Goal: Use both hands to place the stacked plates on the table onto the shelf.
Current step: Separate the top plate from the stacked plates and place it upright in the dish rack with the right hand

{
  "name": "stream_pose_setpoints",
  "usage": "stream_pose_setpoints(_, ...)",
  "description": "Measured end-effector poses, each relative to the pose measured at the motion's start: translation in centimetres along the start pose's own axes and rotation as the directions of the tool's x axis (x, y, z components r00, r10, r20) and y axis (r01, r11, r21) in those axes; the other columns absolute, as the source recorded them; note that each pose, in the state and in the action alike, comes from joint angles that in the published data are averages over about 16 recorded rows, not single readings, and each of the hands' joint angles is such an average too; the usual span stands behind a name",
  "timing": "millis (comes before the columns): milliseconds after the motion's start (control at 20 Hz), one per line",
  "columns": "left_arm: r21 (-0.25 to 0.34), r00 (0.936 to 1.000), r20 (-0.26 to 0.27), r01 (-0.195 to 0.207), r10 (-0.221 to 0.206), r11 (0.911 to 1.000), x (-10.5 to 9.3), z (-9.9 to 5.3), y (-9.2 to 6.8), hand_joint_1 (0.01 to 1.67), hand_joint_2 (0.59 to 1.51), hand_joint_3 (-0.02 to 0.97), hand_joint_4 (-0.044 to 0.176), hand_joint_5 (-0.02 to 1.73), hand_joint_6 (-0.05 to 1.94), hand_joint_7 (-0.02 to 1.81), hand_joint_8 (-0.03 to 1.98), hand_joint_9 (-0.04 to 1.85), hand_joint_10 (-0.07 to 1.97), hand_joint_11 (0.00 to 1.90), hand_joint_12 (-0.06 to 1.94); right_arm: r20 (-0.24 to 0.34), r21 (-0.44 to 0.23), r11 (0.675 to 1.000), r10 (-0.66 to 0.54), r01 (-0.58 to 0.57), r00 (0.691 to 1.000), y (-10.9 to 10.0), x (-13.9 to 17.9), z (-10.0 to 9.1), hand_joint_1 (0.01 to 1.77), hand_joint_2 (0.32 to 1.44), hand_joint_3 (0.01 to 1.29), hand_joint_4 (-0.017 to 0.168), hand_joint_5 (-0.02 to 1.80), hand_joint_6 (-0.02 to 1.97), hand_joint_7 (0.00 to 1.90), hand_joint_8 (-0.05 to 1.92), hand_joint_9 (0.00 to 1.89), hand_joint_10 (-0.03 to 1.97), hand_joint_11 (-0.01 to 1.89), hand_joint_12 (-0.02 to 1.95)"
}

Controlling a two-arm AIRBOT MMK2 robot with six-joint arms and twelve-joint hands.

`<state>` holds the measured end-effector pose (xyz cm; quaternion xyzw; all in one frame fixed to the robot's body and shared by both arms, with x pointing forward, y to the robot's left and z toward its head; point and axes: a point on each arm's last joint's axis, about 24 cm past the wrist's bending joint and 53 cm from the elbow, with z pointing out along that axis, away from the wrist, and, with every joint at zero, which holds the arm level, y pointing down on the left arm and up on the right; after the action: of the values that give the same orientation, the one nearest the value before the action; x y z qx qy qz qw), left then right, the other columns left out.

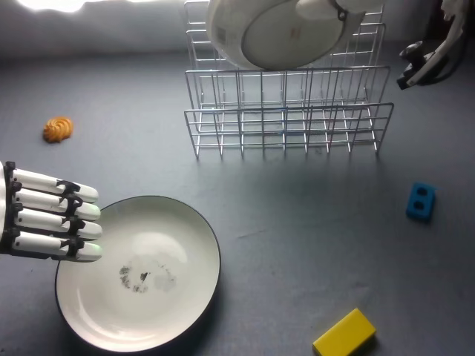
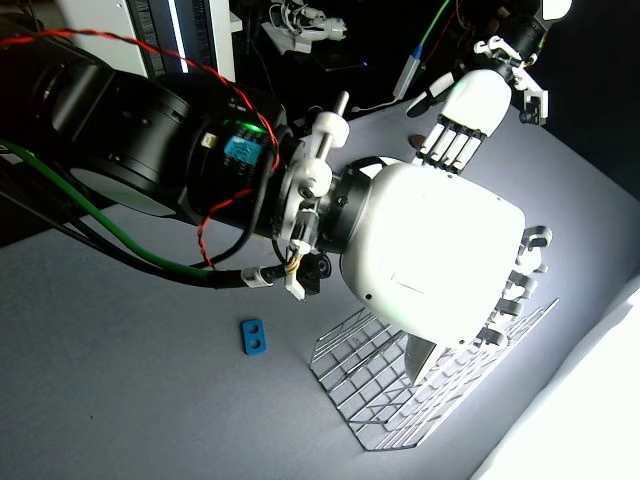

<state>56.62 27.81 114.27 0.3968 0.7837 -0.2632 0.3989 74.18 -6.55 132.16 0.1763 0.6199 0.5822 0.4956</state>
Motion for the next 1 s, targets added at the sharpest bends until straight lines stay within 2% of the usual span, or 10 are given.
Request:
stream_pose_setpoints(700,-0.056,0.9988,-0.016,0.046,-0.047,0.9974,0.8,0.5,0.8,0.02,1.056,0.01,0.006,0.05,0.01,0.05,0.01,0.03,0.01,0.02,0.01,0.0,0.08,0.996,0.041,-0.041,0.999,-4.5,1.4,1.2,1.36,1.0,0.01,-0.009,0.84,1.08,0.98,0.99,0.94,1.12,0.8,1.25)
stream_pose_setpoints(900,-0.075,0.9975,-0.022,0.065,-0.067,0.9951,1.1,0.9,0.9,0.02,1.057,0.01,0.006,0.05,0.01,0.05,0.01,0.03,0.01,0.02,0.01,0.005,0.101,0.994,0.037,-0.037,0.999,-5.8,1.4,1.3,1.33,1.03,0.01,-0.007,0.81,1.12,0.94,1.02,0.91,0.99,0.75,1.29)
stream_pose_setpoints(1000,-0.082,0.9966,-0.025,0.076,-0.078,0.9937,1.4,1.1,0.8,0.02,1.058,0.01,0.006,0.05,0.01,0.05,0.01,0.02,0.01,0.02,0.01,0.008,0.11,0.993,0.036,-0.037,0.999,-6.3,1.4,1.3,1.3,1.05,0.01,-0.007,0.8,1.13,0.91,0.96,0.89,0.92,0.72,1.3)
